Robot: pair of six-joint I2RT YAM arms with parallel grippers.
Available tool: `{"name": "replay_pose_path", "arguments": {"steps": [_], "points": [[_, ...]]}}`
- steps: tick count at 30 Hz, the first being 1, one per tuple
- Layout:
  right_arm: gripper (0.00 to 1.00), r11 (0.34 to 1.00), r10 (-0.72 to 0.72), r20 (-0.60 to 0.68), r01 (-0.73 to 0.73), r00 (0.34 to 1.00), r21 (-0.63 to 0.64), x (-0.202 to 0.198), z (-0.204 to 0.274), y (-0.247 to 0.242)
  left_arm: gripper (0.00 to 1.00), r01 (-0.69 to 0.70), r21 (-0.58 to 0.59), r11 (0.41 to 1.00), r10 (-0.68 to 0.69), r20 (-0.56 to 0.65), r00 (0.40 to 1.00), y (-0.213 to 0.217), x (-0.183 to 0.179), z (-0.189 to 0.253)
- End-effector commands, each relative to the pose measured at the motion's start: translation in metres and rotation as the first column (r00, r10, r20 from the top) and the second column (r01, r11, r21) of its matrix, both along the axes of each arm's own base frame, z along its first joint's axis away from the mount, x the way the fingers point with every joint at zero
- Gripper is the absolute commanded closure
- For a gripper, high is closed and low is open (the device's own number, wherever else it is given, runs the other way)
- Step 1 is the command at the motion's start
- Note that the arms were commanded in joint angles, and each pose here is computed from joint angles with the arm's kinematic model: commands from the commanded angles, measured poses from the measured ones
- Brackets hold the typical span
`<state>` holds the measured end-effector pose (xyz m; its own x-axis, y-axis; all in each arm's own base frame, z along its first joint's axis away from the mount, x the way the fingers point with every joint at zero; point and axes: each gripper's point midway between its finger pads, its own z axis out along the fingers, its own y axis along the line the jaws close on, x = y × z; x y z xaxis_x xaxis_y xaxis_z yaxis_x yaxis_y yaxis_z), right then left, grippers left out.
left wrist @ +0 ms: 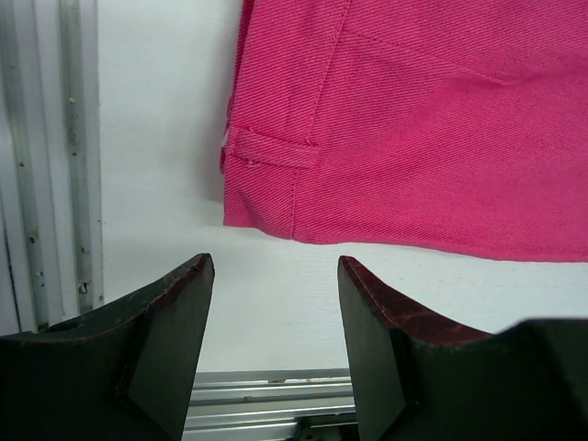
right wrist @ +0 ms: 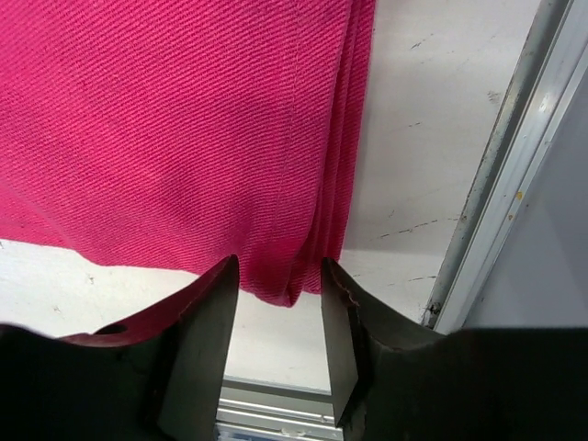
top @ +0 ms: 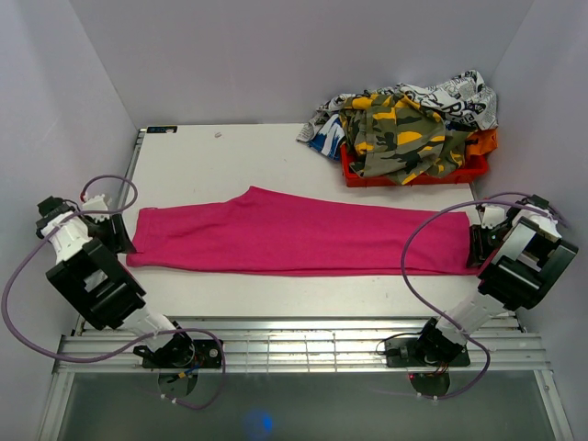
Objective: Fold and stack the trousers
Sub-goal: Fold the trousers
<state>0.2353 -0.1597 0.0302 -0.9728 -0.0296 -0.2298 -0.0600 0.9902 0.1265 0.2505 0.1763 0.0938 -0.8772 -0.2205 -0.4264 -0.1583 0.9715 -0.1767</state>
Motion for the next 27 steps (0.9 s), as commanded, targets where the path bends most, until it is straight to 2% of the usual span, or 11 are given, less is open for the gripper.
{"name": "replay_pose_path", "arguments": {"steps": [1,4,8,11,13,17,18,22,27], "points": [[0.56,1.0,-0.001,-0.028,0.002,1.0,0.017,-0.005,-0.008,0.001,0.33,0.038,-0.046,0.998,-0.036,0.029,0.999,-0.003,0.01,-0.002],[0.66,1.0,-0.004,-0.041,0.004,0.999,0.016,-0.006,-0.01,0.0,0.33,0.02,-0.08,0.997,-0.02,-0.005,1.0,-0.003,0.009,-0.019],[0.74,1.0,-0.002,-0.045,0.003,0.999,0.017,-0.007,-0.012,0.0,0.33,-0.008,-0.108,0.994,0.006,-0.023,1.0,-0.003,0.012,-0.036],[0.82,1.0,-0.001,-0.042,0.002,0.999,0.009,-0.005,-0.009,-0.002,0.38,-0.032,-0.123,0.992,0.028,-0.035,0.999,0.0,0.015,-0.045],[0.92,1.0,0.0,-0.035,0.0,0.999,-0.003,-0.004,-0.006,-0.004,0.46,-0.044,-0.117,0.992,0.04,-0.041,0.998,0.003,0.016,-0.049],[0.92,0.999,0.013,-0.03,-0.014,0.999,-0.033,-0.005,0.0,-0.009,0.7,-0.075,-0.114,0.991,0.068,-0.06,0.996,0.009,0.019,-0.057],[0.92,0.999,0.016,-0.022,-0.017,1.0,-0.046,-0.005,0.003,-0.011,0.79,-0.077,-0.118,0.99,0.068,-0.077,0.995,0.009,0.018,-0.063],[0.92,0.995,0.031,-0.004,-0.032,1.0,-0.096,-0.005,0.013,-0.021,1.0,-0.091,-0.101,0.991,0.078,-0.124,0.989,0.014,0.011,-0.075],[0.92,0.988,0.042,0.006,-0.04,0.999,-0.147,-0.005,0.021,-0.037,1.0,-0.105,-0.059,0.993,0.097,-0.128,0.987,0.023,0.009,-0.078]]}}
